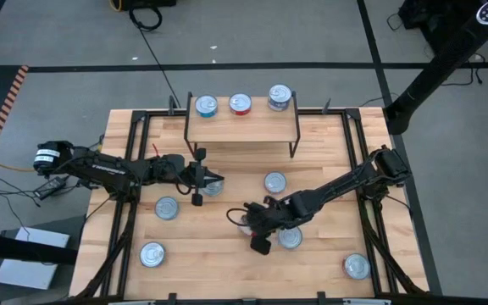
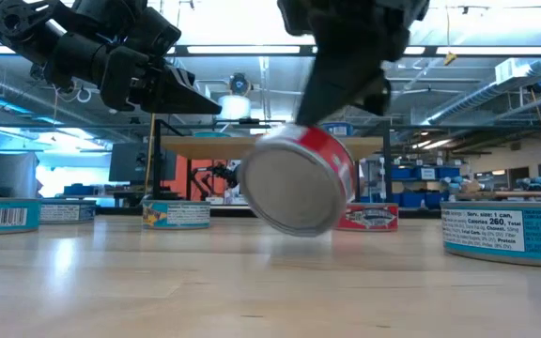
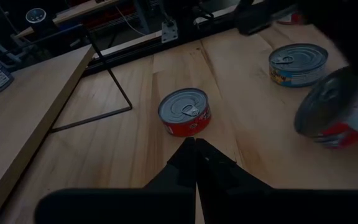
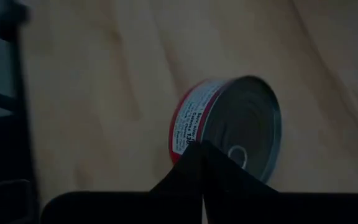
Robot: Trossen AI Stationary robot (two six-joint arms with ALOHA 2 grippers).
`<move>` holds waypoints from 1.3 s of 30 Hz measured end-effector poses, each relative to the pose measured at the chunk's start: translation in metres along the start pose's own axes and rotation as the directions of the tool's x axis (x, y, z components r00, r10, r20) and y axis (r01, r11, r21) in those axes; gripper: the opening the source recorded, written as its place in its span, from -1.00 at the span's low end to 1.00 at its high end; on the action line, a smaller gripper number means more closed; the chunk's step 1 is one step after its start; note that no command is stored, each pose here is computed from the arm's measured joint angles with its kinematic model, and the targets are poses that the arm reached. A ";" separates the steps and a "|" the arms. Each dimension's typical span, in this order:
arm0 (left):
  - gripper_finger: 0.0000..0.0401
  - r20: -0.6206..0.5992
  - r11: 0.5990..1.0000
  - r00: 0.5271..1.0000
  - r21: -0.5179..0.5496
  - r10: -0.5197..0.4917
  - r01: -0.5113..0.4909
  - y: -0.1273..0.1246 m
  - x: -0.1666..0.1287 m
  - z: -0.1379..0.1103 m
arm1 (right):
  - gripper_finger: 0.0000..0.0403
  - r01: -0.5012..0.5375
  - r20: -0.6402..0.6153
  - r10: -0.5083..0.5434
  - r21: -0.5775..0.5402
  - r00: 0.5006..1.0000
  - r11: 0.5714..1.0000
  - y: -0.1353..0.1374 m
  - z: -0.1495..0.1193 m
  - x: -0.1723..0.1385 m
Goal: Stack canned seafood by type on shelf
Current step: Stack the red tuna can on top of the other red tuna can on the shelf
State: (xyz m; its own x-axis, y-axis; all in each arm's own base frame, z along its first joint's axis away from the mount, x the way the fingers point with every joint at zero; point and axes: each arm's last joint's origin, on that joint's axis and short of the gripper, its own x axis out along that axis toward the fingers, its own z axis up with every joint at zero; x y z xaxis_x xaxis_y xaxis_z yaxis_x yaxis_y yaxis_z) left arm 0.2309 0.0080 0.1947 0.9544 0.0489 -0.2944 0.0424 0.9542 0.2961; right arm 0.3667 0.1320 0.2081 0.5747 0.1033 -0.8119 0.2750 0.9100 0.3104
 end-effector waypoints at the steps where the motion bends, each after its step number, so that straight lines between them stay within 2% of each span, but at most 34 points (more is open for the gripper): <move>1: -0.97 -0.002 1.000 1.000 0.000 -0.001 0.001 0.000 0.000 0.000 | -0.99 -0.025 0.022 0.025 0.000 0.999 1.000 0.001 0.001 0.001; 6: -0.97 -0.003 1.000 1.000 0.000 -0.001 0.001 0.000 0.000 0.000 | -0.99 -0.142 0.105 0.141 0.010 0.985 0.990 0.001 0.002 0.009; 12: -0.97 -0.003 1.000 1.000 0.000 -0.001 0.001 0.000 0.000 0.000 | -0.99 -0.255 0.195 0.235 0.086 0.952 0.963 -0.013 -0.006 0.024; 21: -0.97 -0.002 1.000 1.000 0.000 -0.001 0.001 0.000 0.000 0.000 | -0.99 -0.365 0.290 0.298 0.215 0.909 0.906 -0.043 -0.025 0.037; 32: -0.97 -0.001 1.000 1.000 0.000 -0.001 0.001 0.000 0.000 0.000 | -0.98 -0.376 0.302 0.301 0.232 0.905 0.897 -0.051 -0.026 0.039; 39: -0.97 -0.002 1.000 1.000 0.000 -0.001 0.001 0.000 0.000 0.000 | -0.90 -0.315 0.256 0.251 0.253 0.934 0.915 -0.060 -0.028 0.042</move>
State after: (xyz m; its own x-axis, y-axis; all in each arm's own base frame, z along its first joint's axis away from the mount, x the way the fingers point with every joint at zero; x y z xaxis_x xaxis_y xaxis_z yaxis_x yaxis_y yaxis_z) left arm 0.2308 0.0080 0.1945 0.9537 0.0484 -0.2970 0.0437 0.9542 0.2958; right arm 0.3531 0.0929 0.1416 0.8025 0.2223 -0.5536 0.2651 0.6984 0.6648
